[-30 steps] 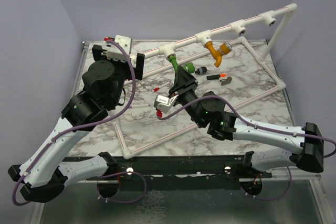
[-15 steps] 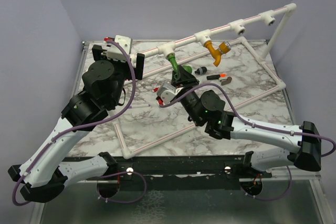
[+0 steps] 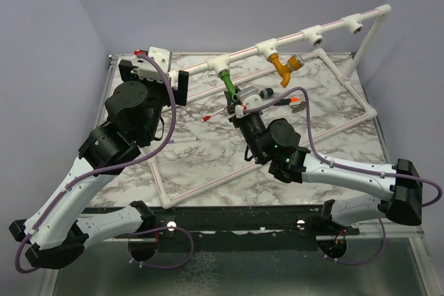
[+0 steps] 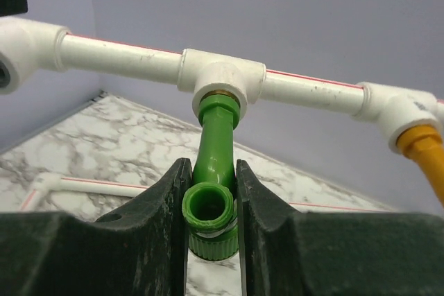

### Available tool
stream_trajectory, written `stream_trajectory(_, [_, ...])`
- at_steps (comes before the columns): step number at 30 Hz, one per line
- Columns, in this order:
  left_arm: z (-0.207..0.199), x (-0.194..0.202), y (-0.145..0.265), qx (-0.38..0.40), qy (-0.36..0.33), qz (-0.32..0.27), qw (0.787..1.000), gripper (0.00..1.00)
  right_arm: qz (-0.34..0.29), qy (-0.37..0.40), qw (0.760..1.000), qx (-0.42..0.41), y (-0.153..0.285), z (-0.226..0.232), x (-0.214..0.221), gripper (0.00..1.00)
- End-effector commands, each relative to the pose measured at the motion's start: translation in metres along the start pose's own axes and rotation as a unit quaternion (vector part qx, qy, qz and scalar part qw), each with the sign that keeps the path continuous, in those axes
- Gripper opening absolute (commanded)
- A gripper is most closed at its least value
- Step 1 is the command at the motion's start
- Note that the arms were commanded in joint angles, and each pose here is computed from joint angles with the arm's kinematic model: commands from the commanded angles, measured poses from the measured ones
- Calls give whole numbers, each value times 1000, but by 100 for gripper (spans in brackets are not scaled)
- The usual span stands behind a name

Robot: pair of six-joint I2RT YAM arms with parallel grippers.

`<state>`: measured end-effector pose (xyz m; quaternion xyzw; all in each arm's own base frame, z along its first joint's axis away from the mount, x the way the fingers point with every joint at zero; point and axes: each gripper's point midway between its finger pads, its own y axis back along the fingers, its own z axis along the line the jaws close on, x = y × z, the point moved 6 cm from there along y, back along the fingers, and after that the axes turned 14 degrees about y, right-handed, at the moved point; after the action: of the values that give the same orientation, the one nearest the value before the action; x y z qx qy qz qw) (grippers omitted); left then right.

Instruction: Install the water faucets

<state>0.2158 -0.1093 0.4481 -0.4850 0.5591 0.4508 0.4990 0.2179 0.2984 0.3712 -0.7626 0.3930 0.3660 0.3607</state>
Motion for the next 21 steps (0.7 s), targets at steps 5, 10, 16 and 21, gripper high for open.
stream_trajectory(5, [4,-6,4,-8,5,-12,1000,99,13,-239,971,30,-1,16,1,1])
stream_trajectory(10, [5,-6,5,-8,6,-13,1000,99,26,-355,931,79,3,11,3,0])
stream_trajectory(16, [5,-7,7,-3,9,-15,1000,99,55,-480,868,117,4,14,6,1])
stream_trajectory(21, [4,-5,7,2,11,-13,1000,99,62,-567,810,137,5,14,5,1])
